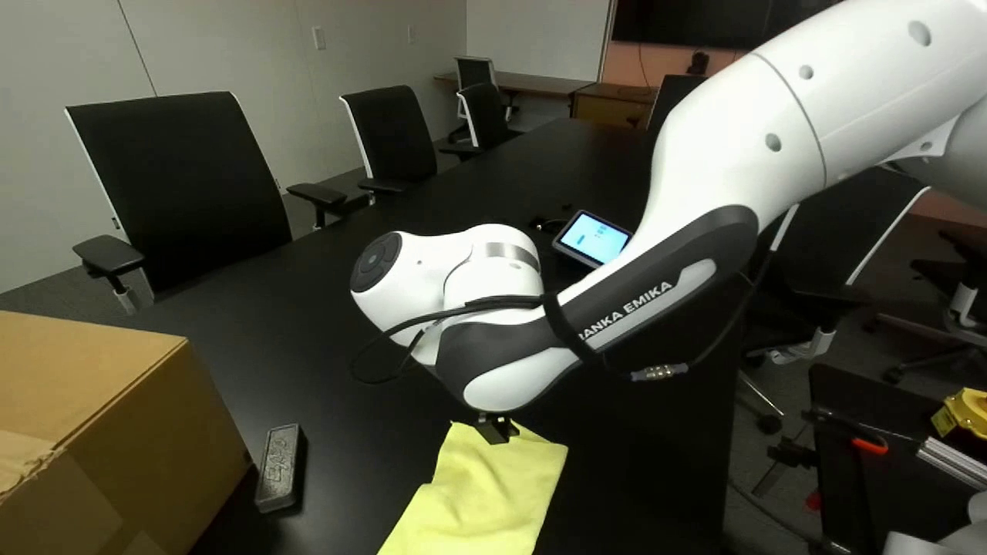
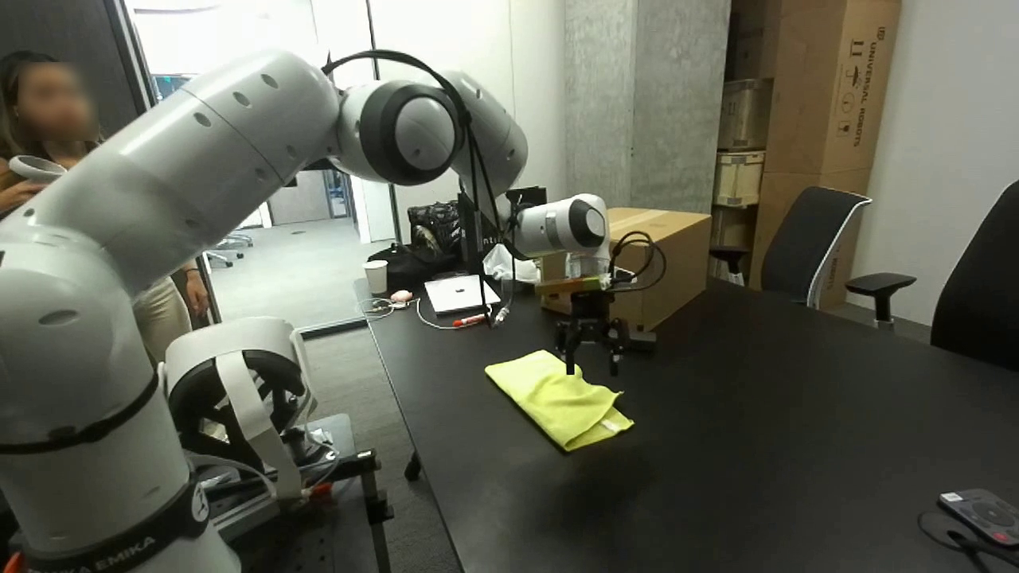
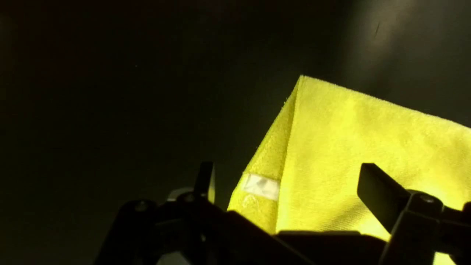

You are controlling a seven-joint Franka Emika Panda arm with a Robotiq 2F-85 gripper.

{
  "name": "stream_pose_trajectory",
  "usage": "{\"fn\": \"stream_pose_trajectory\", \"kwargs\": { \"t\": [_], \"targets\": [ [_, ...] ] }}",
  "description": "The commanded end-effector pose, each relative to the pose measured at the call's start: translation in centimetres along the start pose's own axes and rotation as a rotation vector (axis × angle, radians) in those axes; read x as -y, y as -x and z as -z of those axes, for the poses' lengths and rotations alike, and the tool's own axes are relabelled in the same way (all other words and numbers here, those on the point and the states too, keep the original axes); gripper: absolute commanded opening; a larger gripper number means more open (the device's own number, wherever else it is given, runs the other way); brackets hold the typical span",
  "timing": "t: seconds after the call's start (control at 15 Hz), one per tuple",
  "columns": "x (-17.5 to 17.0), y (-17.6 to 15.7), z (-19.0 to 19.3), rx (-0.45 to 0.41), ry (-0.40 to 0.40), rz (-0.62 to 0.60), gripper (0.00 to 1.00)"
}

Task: Fold the towel in half

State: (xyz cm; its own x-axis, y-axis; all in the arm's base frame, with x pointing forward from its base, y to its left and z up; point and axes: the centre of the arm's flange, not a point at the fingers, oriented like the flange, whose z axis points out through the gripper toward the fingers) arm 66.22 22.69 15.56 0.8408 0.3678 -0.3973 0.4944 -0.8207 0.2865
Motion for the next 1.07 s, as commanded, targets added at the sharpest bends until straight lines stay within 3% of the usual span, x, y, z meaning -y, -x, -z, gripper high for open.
{"fn": "stream_pose_trajectory", "kwargs": {
  "t": [0.0, 0.47, 1.0],
  "targets": [
    [-0.3, 8.4, 0.5, 0.012, -0.048, -0.103, 1.0],
    [-0.6, 15.7, 1.5, 0.041, -0.107, -0.28, 1.0],
    [1.4, 24.6, 2.0, -0.085, -0.155, -0.418, 1.0]
  ]
}}
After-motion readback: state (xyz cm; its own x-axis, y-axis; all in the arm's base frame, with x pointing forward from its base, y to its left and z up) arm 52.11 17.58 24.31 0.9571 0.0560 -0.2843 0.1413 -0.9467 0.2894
